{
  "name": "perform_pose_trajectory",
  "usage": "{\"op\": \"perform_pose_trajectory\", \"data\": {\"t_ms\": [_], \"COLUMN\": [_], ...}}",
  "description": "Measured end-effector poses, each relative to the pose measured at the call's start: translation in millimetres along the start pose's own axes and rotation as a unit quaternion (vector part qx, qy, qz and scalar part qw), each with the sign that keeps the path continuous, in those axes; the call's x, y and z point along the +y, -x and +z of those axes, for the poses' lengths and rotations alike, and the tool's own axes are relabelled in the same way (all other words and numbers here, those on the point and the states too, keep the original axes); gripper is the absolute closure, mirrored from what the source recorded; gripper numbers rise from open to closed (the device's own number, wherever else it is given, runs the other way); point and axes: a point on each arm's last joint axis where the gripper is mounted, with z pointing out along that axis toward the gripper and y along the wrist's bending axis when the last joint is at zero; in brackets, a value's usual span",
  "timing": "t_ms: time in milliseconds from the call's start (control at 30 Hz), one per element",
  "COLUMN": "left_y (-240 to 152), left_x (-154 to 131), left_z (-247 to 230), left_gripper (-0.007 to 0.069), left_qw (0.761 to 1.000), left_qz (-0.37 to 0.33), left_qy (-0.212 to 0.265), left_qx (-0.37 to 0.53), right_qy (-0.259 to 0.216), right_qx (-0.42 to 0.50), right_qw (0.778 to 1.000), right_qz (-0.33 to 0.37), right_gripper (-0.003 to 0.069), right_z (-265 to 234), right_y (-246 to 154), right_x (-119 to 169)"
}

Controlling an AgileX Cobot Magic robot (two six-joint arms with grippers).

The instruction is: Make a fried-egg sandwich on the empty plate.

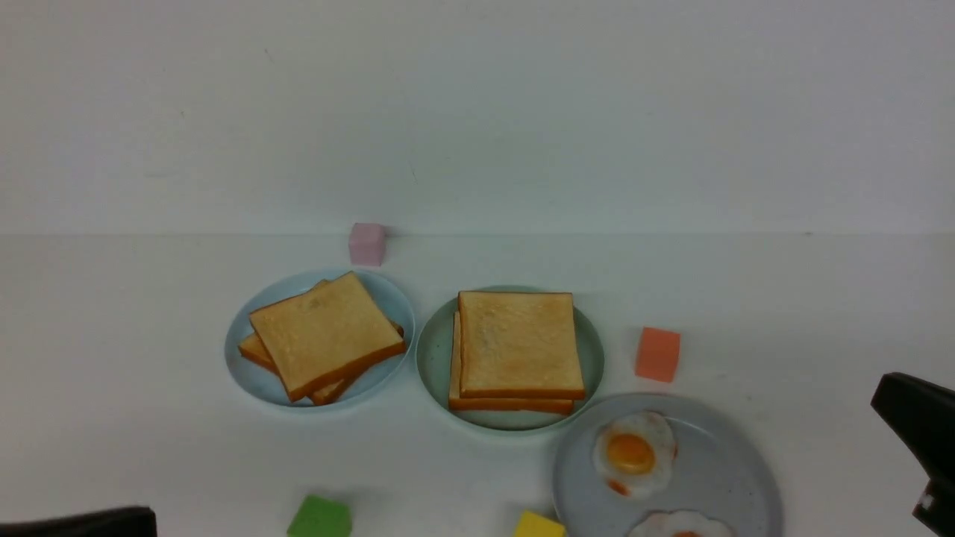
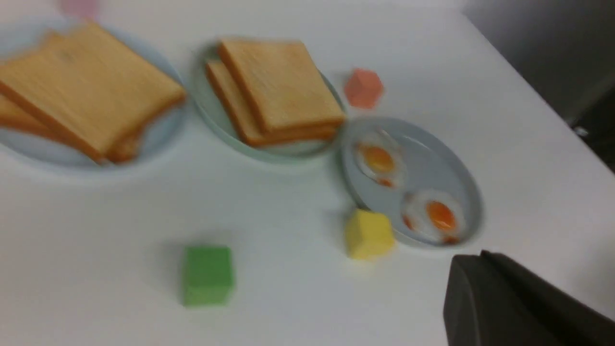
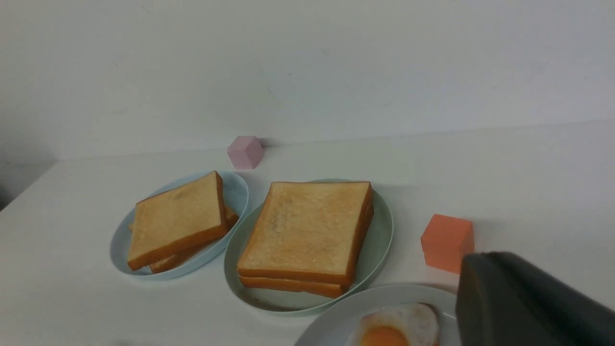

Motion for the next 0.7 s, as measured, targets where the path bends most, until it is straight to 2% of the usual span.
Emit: {"op": "perform_pose_trajectory", "data": {"t_ms": [200,333,467,500,633,700], "left_y": [6.6,-5.7,-32.0,-51.1,-87.9,-111.0], "left_x": [9.4,26.0,44.2,54.4,71.5,82.3], "left_z": [1.5,3.9,1.9,2.4,8.3,16.3], "left_gripper": [0.0638,0.0638,0.0636,0.0636,0.0635,0.0635], "left_qw": [0.996,0.985,0.97,0.962,0.957,0.959], "left_qz": [0.047,0.079,0.051,0.046,0.036,0.02], "left_qy": [0.044,0.097,0.147,0.18,0.228,0.251], "left_qx": [-0.057,-0.118,-0.187,-0.198,-0.174,-0.126], "right_qy": [0.0,0.0,0.0,0.0,0.0,0.0], "right_qx": [0.0,0.0,0.0,0.0,0.0,0.0], "right_qw": [1.0,1.0,1.0,1.0,1.0,1.0], "right_qz": [0.0,0.0,0.0,0.0,0.0,0.0], "right_gripper": [0.0645,0.0641,0.0638,0.0637,0.0633,0.063], "right_z": [0.0,0.0,0.0,0.0,0.0,0.0], "right_y": [-0.1,-0.1,-0.1,-0.1,-0.1,-0.1], "right_x": [0.0,0.0,0.0,0.0,0.0,0.0]}}
